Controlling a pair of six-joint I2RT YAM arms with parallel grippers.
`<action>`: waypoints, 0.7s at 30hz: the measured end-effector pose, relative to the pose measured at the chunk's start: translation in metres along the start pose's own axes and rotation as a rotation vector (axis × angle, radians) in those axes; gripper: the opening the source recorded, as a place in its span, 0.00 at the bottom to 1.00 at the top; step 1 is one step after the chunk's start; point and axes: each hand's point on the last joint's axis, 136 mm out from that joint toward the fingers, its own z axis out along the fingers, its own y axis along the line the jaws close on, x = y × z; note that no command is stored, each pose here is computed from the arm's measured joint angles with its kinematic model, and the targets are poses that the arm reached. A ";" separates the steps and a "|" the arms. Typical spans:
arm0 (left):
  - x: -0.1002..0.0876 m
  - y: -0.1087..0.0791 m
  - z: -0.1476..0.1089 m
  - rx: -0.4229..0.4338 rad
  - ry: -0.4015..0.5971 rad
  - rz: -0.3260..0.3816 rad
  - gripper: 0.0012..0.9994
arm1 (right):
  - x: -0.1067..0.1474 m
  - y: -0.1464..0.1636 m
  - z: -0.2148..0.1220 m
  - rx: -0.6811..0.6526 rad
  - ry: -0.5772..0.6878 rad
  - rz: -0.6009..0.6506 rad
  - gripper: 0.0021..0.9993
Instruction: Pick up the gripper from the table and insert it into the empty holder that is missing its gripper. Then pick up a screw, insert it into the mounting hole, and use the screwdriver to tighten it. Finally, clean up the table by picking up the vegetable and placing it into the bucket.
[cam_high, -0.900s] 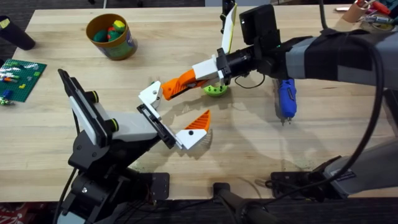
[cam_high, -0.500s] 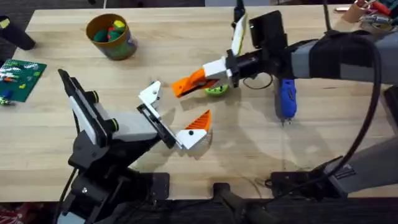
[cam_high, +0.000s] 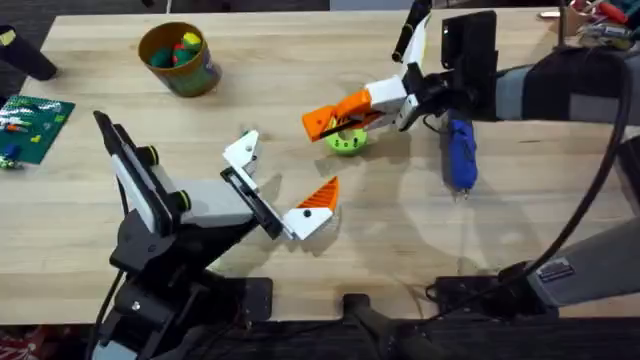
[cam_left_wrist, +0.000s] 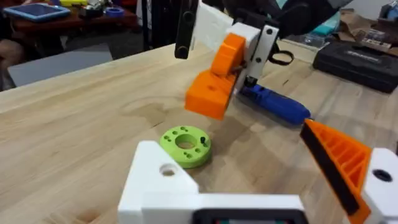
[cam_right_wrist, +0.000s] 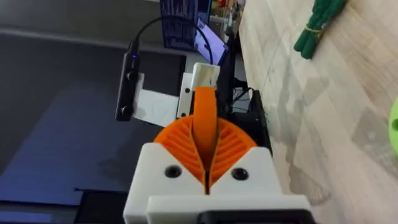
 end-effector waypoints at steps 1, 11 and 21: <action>0.000 0.000 0.000 0.000 0.000 0.000 0.99 | 0.001 -0.002 0.000 0.000 0.000 -0.003 0.03; 0.000 0.000 0.000 0.000 0.000 0.000 0.99 | -0.001 -0.012 0.006 -0.007 0.014 0.022 0.03; 0.000 0.000 0.000 0.000 0.000 0.000 0.99 | 0.013 -0.030 0.031 -0.009 0.090 0.226 0.03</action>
